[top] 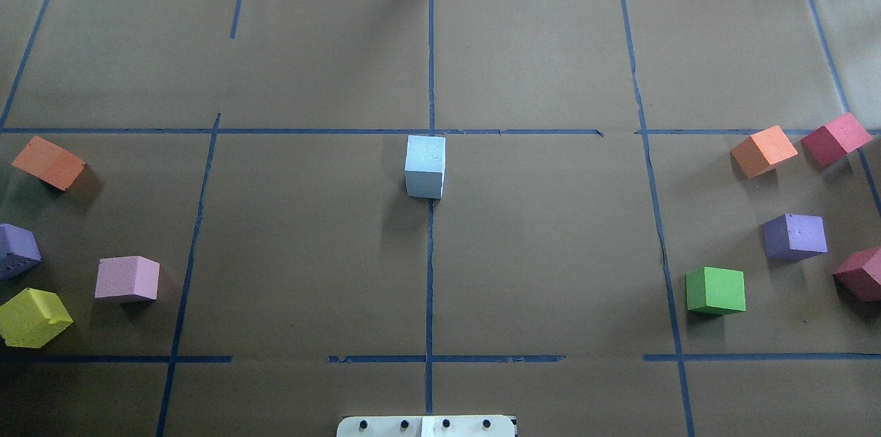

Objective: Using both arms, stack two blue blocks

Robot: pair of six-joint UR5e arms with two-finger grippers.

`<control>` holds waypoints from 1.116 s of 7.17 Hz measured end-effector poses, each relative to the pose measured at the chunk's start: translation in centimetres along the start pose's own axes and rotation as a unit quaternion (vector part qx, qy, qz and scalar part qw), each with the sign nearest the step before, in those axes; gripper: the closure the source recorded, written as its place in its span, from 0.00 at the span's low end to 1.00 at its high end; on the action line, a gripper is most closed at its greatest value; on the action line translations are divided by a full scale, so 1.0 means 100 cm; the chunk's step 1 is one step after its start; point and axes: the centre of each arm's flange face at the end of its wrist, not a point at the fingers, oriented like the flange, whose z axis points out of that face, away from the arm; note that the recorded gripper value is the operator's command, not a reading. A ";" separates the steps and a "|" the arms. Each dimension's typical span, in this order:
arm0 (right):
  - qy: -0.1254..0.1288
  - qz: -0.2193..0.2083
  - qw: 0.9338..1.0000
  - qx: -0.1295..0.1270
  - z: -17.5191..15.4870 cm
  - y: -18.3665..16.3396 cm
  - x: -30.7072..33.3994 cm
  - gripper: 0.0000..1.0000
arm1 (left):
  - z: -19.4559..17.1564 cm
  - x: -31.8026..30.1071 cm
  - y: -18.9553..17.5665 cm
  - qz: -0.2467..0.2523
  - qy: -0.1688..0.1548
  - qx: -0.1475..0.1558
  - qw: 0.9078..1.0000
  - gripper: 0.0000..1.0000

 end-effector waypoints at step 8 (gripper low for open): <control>0.000 0.000 1.000 -0.001 0.001 0.000 0.000 0.00 | -0.001 0.001 0.000 0.001 -0.002 0.001 1.000 0.00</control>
